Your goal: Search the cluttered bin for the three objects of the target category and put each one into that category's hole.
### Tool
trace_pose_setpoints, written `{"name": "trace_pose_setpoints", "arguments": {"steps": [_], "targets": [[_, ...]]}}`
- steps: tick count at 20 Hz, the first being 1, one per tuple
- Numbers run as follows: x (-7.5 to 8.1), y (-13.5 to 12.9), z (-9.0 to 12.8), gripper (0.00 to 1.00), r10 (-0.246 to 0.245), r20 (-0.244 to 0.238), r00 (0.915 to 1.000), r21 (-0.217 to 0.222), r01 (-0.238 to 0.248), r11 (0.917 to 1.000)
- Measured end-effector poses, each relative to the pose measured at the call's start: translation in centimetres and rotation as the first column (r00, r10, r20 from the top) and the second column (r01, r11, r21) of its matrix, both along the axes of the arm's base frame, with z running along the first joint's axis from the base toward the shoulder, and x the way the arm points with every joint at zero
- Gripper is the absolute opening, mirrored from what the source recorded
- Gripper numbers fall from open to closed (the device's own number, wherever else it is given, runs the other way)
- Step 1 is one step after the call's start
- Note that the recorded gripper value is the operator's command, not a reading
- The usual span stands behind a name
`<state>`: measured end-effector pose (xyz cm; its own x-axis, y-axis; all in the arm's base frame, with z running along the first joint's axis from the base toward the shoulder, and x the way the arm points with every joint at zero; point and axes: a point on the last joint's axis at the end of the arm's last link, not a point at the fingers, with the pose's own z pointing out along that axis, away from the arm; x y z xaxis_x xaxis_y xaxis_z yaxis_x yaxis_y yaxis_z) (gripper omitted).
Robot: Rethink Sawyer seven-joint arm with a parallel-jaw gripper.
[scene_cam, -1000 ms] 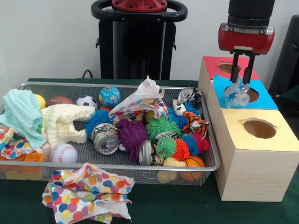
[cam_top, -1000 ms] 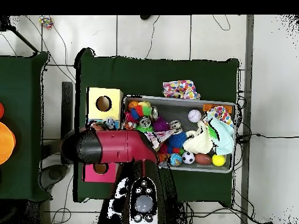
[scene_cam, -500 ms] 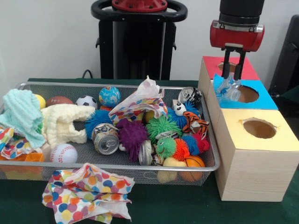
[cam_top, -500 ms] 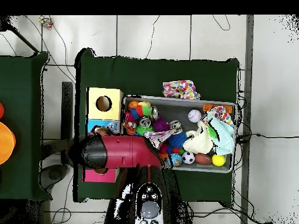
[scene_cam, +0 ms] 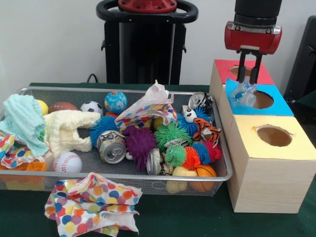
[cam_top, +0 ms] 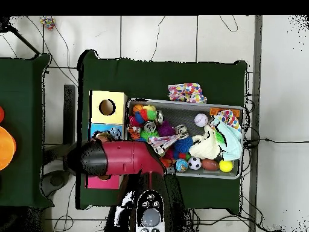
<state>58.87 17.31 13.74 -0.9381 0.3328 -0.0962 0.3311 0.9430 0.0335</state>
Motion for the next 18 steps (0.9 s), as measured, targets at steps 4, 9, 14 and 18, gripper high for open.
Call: {"name": "trace_pose_setpoints", "arguments": {"steps": [4,9,14,18], "targets": [[-0.4,0.9,-0.1,0.00,0.015,-0.003,0.9999,0.000,-0.015,0.9999],[-1.3,1.7,-0.4,0.00,0.030,-0.016,0.9994,0.000,-0.030,0.9996],[-2.2,2.3,-0.5,0.00,0.038,-0.027,0.9989,0.001,-0.038,0.9993],[-2.4,2.4,-0.5,0.00,0.037,-0.028,0.9989,0.002,-0.037,0.9993]]}}
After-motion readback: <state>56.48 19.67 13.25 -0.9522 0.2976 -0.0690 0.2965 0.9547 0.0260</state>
